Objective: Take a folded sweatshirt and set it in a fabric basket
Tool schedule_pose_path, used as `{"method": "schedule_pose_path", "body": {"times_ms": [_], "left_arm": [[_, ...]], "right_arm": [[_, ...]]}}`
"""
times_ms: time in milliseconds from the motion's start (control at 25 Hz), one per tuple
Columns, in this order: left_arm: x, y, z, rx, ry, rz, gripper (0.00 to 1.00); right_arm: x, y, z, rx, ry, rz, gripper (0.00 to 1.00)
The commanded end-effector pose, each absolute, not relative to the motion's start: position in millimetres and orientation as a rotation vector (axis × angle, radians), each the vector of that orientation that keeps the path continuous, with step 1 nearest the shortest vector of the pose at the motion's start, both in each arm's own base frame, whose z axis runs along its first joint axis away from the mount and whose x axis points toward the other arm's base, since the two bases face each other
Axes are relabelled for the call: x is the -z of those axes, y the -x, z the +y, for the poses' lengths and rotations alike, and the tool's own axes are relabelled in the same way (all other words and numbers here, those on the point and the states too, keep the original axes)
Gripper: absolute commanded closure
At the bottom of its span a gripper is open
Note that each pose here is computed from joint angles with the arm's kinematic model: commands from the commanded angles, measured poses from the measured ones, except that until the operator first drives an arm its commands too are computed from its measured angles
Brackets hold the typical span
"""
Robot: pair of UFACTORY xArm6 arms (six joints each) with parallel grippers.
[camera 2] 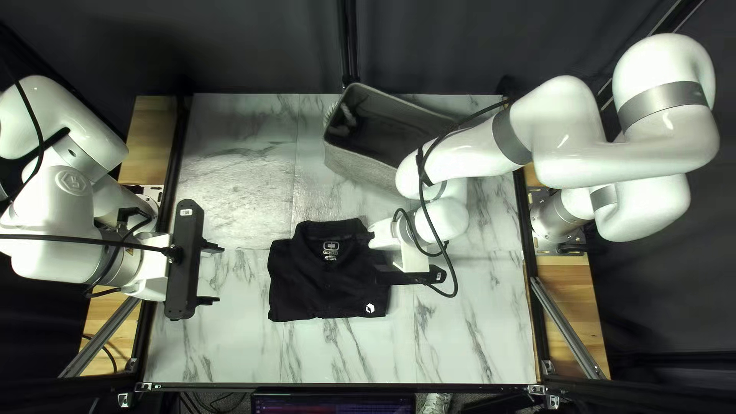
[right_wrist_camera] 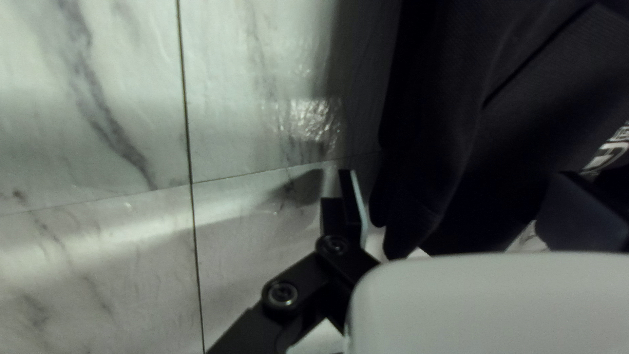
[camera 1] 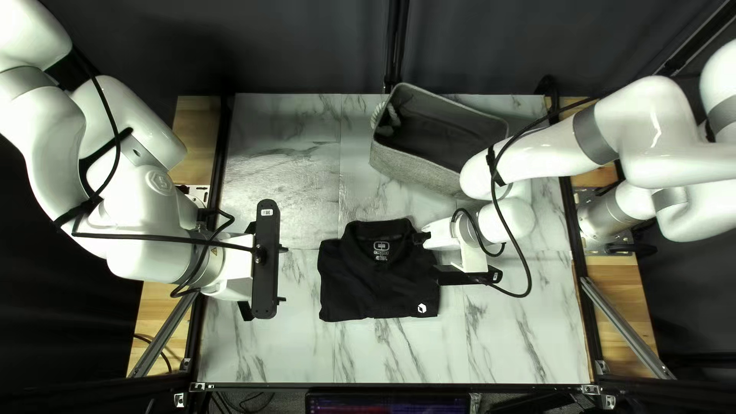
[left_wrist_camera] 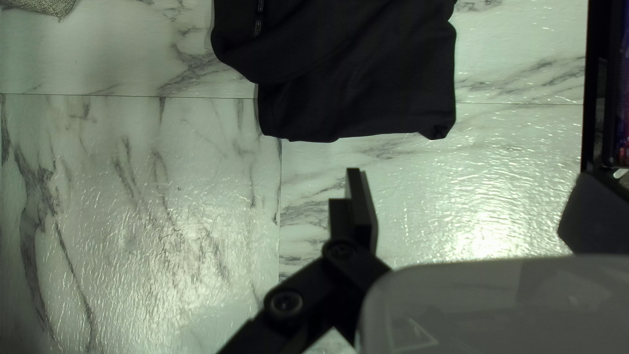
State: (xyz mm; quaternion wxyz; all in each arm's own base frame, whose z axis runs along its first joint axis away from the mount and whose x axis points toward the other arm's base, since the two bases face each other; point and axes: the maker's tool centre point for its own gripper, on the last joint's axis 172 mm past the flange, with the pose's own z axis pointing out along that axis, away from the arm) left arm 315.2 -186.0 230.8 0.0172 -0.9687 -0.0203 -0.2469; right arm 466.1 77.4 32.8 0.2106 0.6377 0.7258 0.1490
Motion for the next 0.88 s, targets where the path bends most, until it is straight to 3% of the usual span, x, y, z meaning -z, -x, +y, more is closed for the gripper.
{"method": "schedule_pose_path", "body": {"times_ms": [40,80,160,200,240,280,320,880], "left_arm": [[-230.8,-315.2,-186.0,0.767,3.010,-0.063,0.00],[-230.8,-315.2,-186.0,0.767,3.010,-0.063,0.00],[-230.8,-315.2,-186.0,0.767,3.010,-0.063,0.00],[-230.8,-315.2,-186.0,0.767,3.010,-0.063,0.00],[-230.8,-315.2,-186.0,0.767,3.010,-0.063,0.00],[-230.8,-315.2,-186.0,0.767,3.010,-0.063,0.00],[-230.8,-315.2,-186.0,0.767,3.010,-0.063,0.00],[-230.8,-315.2,-186.0,0.767,3.010,-0.063,0.00]], "right_arm": [[-32.1,-466.5,76.3,-0.417,-1.775,2.017,0.29],[-32.2,-466.8,76.0,-0.417,-1.776,2.017,0.45],[-32.1,-466.7,75.7,-0.417,-1.777,2.016,0.55],[-32.1,-466.6,75.4,-0.417,-1.777,2.016,0.66],[-32.1,-466.6,75.2,-0.418,-1.778,2.016,0.87],[-32.1,-466.5,75.0,-0.418,-1.779,2.016,0.87],[-32.5,-466.5,74.8,-0.417,-1.779,2.016,0.98],[-34.6,-465.7,72.7,-0.408,-1.794,2.012,1.00]]}}
